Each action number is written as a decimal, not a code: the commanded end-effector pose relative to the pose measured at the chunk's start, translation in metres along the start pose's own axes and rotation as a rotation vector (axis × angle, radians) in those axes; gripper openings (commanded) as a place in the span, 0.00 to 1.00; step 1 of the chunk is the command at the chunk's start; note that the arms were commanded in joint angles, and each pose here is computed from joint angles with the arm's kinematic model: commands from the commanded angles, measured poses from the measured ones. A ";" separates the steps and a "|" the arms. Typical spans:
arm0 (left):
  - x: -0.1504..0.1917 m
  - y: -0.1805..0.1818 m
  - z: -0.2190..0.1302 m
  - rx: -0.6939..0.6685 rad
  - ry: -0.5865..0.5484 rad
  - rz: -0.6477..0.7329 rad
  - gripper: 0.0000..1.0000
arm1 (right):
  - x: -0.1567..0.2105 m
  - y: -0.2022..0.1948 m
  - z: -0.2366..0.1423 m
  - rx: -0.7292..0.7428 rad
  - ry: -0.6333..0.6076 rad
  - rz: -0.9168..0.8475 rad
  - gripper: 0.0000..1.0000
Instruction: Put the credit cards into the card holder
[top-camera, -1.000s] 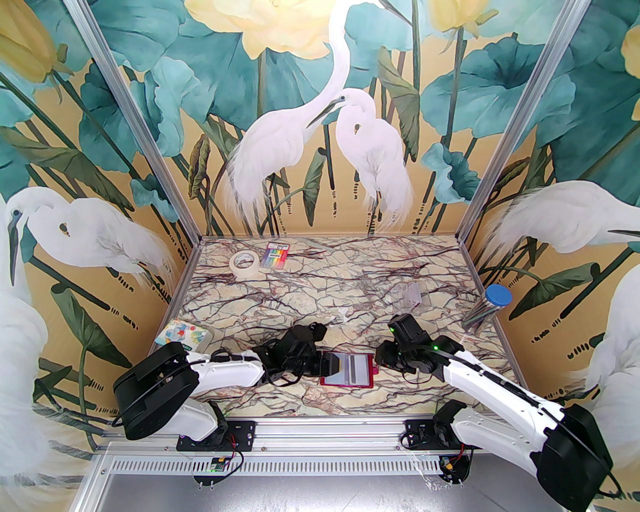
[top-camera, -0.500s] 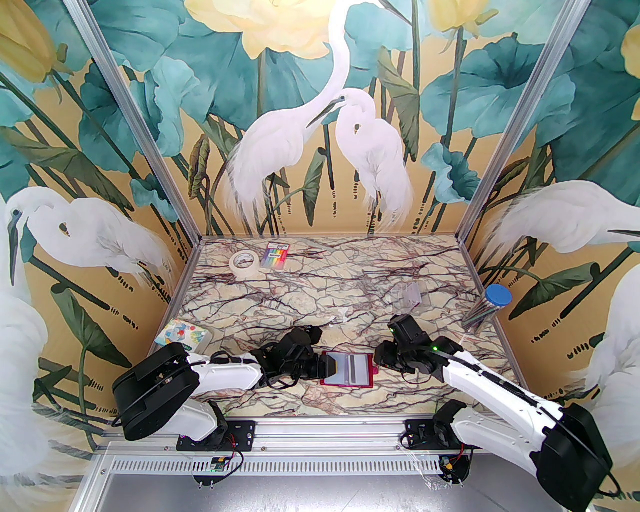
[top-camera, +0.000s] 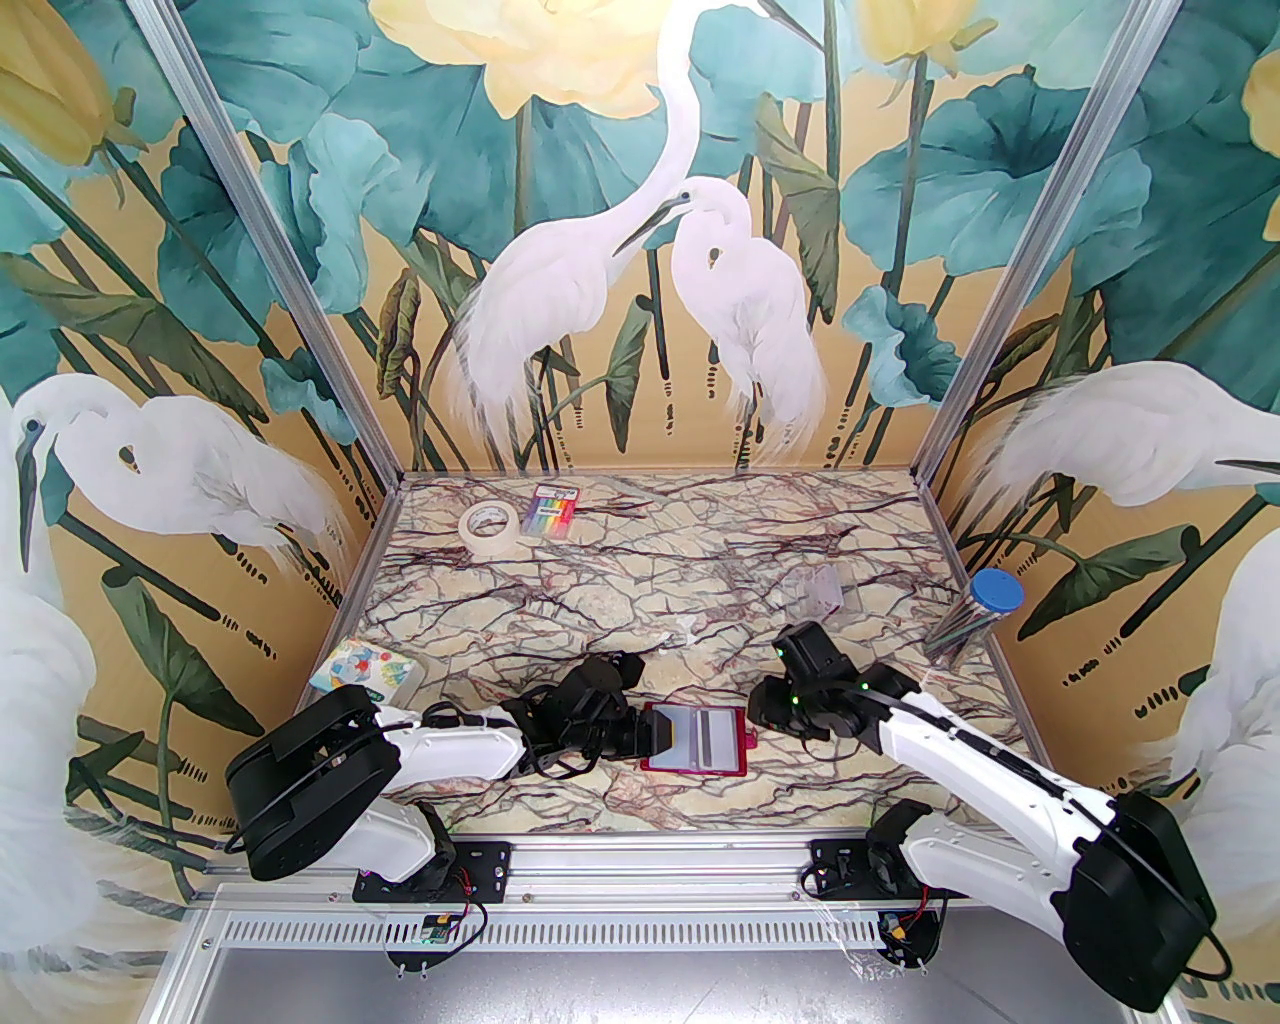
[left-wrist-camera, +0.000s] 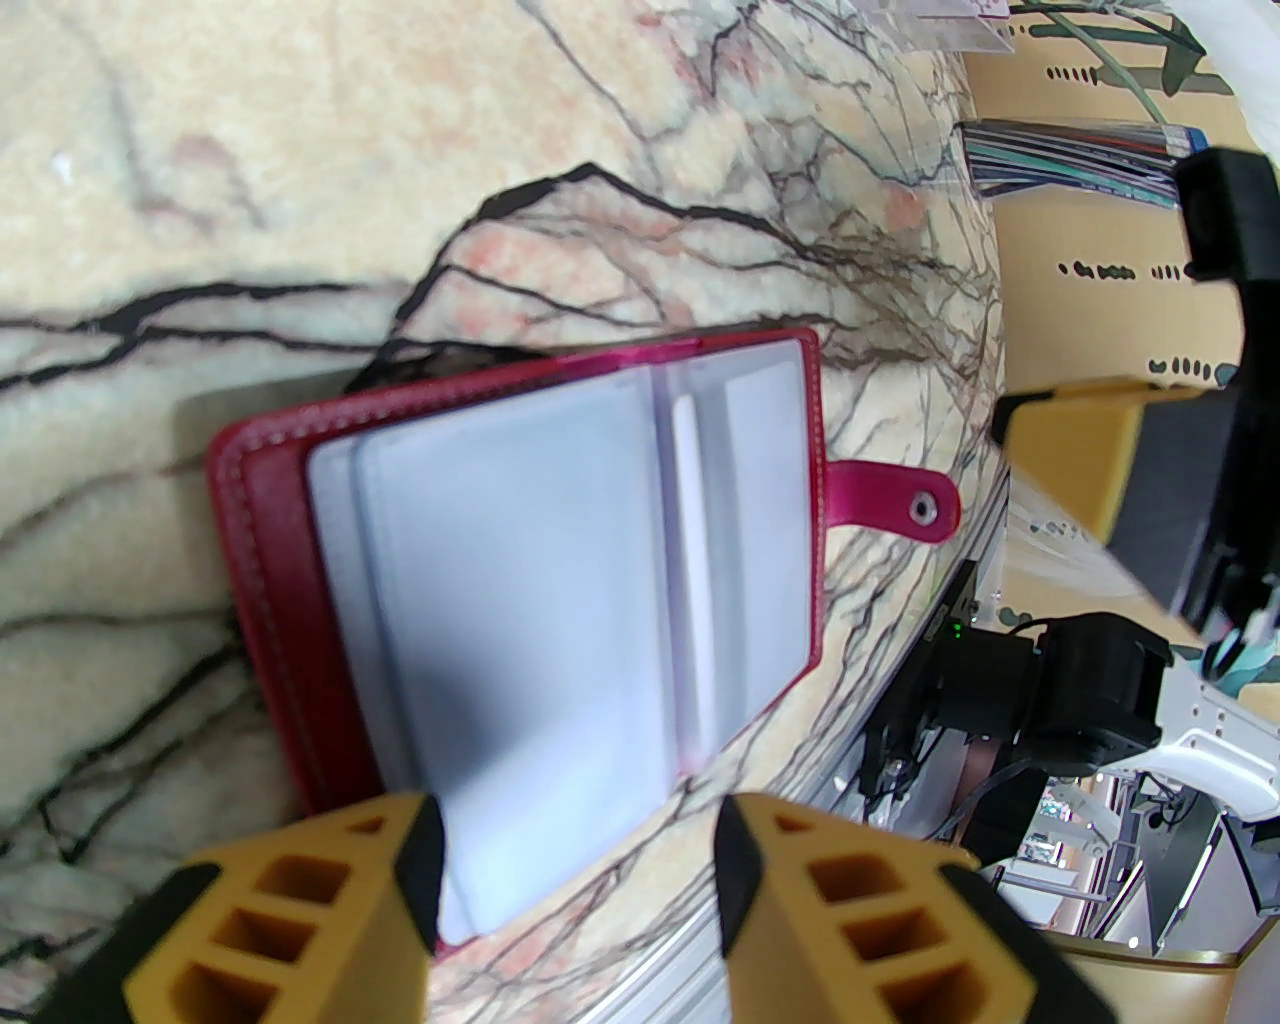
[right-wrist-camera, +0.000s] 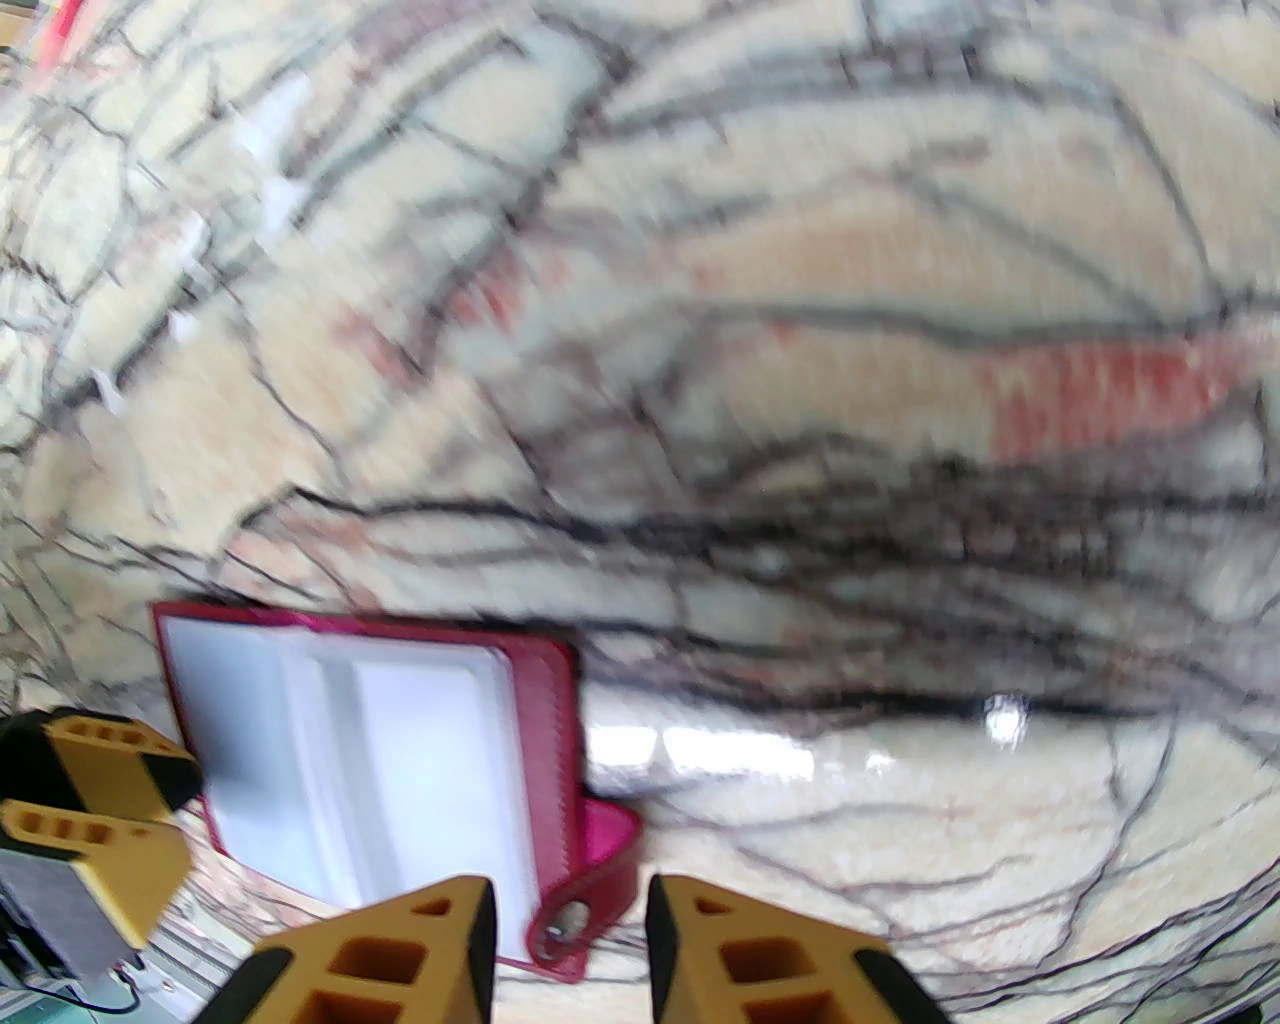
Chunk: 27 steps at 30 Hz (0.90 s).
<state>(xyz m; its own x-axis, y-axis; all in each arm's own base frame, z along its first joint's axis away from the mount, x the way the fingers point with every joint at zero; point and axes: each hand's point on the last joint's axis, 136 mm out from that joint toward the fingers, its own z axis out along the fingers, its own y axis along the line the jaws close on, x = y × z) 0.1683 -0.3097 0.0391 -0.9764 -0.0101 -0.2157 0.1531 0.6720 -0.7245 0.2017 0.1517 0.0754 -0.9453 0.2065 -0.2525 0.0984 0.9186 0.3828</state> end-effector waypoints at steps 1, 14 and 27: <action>-0.001 0.010 0.003 -0.026 -0.017 -0.019 0.50 | -0.017 0.002 -0.010 0.018 -0.036 -0.031 0.32; 0.001 0.014 0.006 -0.032 -0.004 -0.026 0.50 | -0.106 -0.021 -0.066 0.165 -0.228 -0.049 0.34; 0.001 0.015 0.009 -0.030 0.000 -0.024 0.50 | -0.189 -0.070 -0.065 0.391 -0.227 -0.058 0.42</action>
<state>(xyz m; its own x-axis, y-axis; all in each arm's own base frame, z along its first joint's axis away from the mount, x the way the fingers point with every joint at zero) 0.1704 -0.3126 0.0352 -0.9756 -0.0141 -0.2191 0.1544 0.6653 -0.7304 0.3420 0.0425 0.1512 -0.8539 0.2264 -0.4687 0.2106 0.9737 0.0865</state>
